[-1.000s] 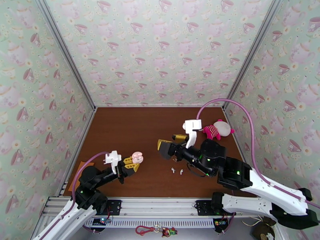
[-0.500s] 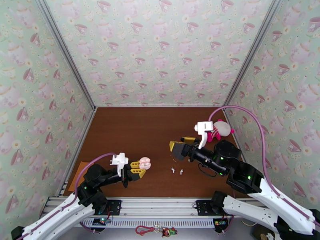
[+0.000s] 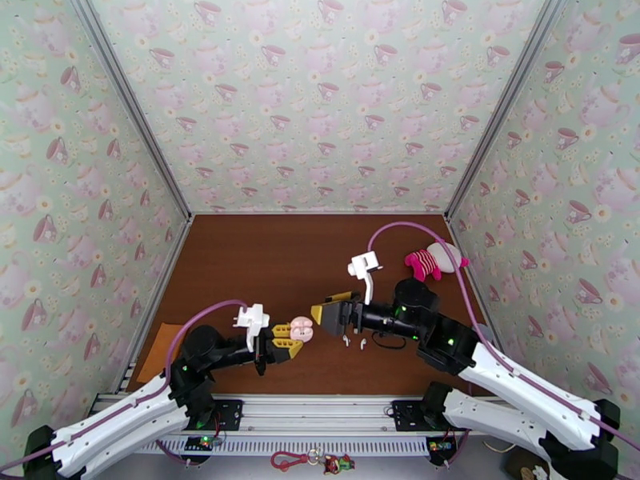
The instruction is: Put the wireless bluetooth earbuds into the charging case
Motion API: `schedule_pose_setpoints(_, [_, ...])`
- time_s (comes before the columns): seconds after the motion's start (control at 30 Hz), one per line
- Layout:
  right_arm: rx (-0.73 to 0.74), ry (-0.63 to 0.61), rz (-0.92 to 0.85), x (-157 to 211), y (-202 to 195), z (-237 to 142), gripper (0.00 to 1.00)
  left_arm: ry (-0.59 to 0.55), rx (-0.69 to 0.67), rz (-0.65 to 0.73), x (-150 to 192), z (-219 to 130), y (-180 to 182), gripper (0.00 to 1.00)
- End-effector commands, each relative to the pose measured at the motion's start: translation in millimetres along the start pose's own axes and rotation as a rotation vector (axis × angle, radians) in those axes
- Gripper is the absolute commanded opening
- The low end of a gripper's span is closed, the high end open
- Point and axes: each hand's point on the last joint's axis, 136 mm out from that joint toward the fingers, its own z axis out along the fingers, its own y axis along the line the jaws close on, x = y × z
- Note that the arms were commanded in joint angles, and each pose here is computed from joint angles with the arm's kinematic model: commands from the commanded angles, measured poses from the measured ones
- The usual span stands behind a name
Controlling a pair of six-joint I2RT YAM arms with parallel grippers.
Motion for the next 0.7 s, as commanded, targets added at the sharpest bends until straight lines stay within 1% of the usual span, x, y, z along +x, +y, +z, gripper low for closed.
schedule_pose_setpoints(0.0, [-0.158,0.003,-0.004,-3,30,-1,0.99,-0.080,0.010,0.036,-27,2,-5,0.00])
schedule_pose_setpoints(0.03, [-0.154,0.026,0.010,1,24,7,0.99,-0.080,0.010,0.035,-26,2,-6,0.00])
schedule_pose_setpoints(0.17, [-0.156,0.067,0.032,6,18,16,0.99,-0.078,0.008,0.032,-24,4,-5,0.00])
schedule_pose_setpoints(0.3, [-0.170,0.124,0.040,19,20,22,0.99,-0.082,-0.010,0.030,-25,4,-2,0.00])
schedule_pose_setpoints(0.67, [-0.245,0.152,0.006,25,40,16,0.99,-0.086,-0.042,0.013,-23,3,4,0.00])
